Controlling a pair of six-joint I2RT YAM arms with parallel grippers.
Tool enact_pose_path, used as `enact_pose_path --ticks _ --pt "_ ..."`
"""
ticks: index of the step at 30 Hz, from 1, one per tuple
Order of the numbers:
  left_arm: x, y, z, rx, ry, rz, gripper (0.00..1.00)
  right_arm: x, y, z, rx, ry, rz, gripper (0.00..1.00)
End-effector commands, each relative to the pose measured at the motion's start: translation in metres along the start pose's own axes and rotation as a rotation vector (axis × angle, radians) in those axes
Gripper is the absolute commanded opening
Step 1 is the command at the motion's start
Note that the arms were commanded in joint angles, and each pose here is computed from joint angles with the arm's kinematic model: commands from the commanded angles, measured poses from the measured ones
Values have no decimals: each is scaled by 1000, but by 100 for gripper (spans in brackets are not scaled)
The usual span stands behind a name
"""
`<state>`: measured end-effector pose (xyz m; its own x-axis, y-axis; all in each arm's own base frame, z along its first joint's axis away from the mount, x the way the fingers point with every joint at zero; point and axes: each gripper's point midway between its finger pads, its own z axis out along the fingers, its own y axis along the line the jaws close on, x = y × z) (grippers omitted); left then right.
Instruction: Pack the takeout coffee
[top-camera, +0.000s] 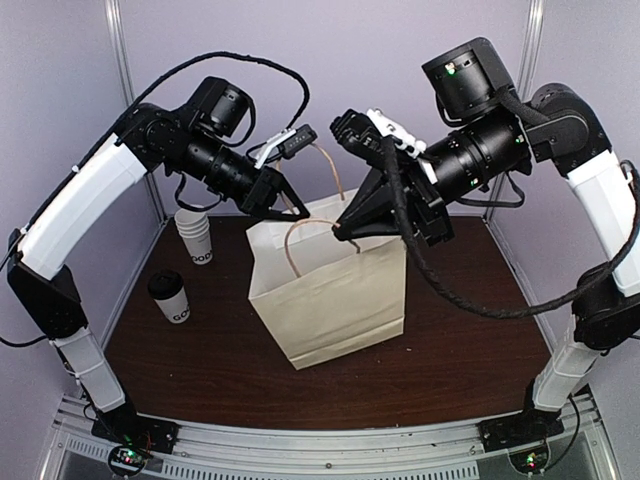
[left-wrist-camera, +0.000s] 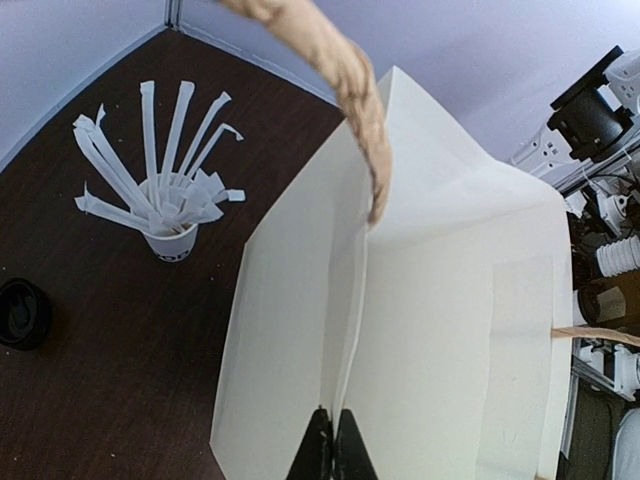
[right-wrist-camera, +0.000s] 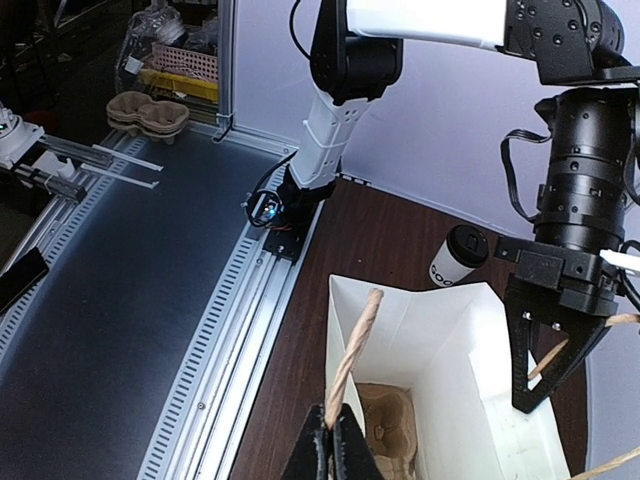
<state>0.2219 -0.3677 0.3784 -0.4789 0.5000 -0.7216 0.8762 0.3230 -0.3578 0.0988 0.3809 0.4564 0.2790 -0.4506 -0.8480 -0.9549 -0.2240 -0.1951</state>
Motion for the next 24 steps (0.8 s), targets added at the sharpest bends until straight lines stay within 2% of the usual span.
enact_pose_path --ticks 1,5,6,7,9,11,13,14,15,17,24 --pt "2 -15 -1 51 -4 -24 0 -3 17 -6 -65 -14 0 4" --pt "7 -9 4 35 14 -27 0 5 15 -1 -64 14 1 4" --pt "9 -7 7 31 21 -30 0 5 15 -1 -64 16 2 7" --pt "12 -4 10 22 33 -35 13 6 15 -1 -61 19 1 16" --pt "19 12 18 -42 63 -41 45 10 11 -2 -37 36 0 36" --pt "23 39 23 -178 68 -53 74 15 3 -8 4 52 -2 54" --pt "24 54 27 -244 64 -59 81 18 -9 -19 54 52 12 69" --pt "22 56 27 -255 55 -58 93 20 -16 -26 76 44 28 73" --pt "18 54 27 -243 42 -53 97 19 -19 -33 79 26 42 77" --pt "11 45 25 -210 13 -33 98 19 -26 -47 101 1 68 80" --pt "12 16 29 -136 -49 140 98 48 -44 -80 183 16 161 82"
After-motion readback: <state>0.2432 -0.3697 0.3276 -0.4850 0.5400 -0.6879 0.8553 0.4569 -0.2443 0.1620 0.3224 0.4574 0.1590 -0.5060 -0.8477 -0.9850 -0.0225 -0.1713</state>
